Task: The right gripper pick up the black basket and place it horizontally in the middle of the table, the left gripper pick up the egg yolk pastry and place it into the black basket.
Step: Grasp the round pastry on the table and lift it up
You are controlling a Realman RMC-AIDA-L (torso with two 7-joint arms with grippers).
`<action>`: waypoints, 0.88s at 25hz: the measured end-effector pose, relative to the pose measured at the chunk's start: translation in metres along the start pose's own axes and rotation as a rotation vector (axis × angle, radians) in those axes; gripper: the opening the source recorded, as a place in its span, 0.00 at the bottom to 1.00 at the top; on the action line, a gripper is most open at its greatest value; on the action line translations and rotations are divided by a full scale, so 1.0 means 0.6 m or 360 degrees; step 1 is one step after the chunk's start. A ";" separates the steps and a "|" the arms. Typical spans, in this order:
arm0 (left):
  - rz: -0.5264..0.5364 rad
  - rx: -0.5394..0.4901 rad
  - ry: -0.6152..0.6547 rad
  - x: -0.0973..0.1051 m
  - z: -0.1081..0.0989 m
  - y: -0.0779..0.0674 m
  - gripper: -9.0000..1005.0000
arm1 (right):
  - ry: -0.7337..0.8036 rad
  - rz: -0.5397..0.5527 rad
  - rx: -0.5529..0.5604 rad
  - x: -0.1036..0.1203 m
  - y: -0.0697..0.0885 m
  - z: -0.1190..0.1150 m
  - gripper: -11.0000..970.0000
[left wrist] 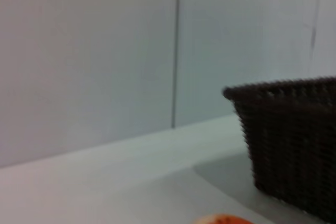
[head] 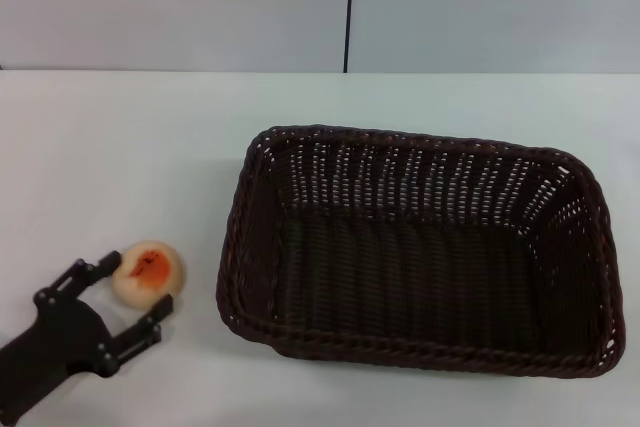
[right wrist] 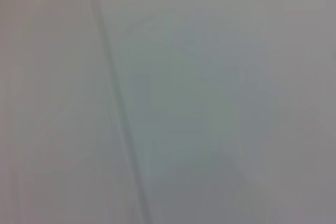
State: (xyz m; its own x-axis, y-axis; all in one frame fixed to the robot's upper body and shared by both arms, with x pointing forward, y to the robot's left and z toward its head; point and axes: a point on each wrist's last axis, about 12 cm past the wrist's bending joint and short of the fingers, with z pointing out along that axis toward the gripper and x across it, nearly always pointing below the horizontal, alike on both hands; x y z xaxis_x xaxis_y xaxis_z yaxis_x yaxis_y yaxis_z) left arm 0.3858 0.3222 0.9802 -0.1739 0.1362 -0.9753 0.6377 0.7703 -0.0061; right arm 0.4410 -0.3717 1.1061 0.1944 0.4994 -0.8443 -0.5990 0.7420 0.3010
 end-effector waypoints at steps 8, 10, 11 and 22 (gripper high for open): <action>0.0005 0.0064 0.0041 0.003 0.023 -0.007 0.81 | -0.0050 0.0002 0.0117 0.006 -0.006 -0.026 0.79; 0.0010 0.0065 0.0051 0.002 0.028 -0.005 0.81 | -0.0050 0.0010 0.0131 0.008 -0.005 -0.030 0.79; 0.0012 0.0065 0.0055 0.003 0.029 -0.004 0.81 | -0.0054 0.0014 0.0144 0.009 -0.005 -0.032 0.79; 0.0104 -0.0030 -0.0001 -0.001 0.034 -0.002 0.63 | -0.0095 0.0073 0.0292 0.021 -0.012 -0.051 0.79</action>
State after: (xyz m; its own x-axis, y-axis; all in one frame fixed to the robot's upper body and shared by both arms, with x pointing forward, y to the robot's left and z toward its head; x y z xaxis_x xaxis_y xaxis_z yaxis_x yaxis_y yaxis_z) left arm 0.4006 0.3086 0.9762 -0.1322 0.1861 -0.9736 0.6332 0.7715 0.0615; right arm 0.4241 -0.3844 1.0796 0.2188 0.5563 -0.8017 -0.4577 0.7841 0.4191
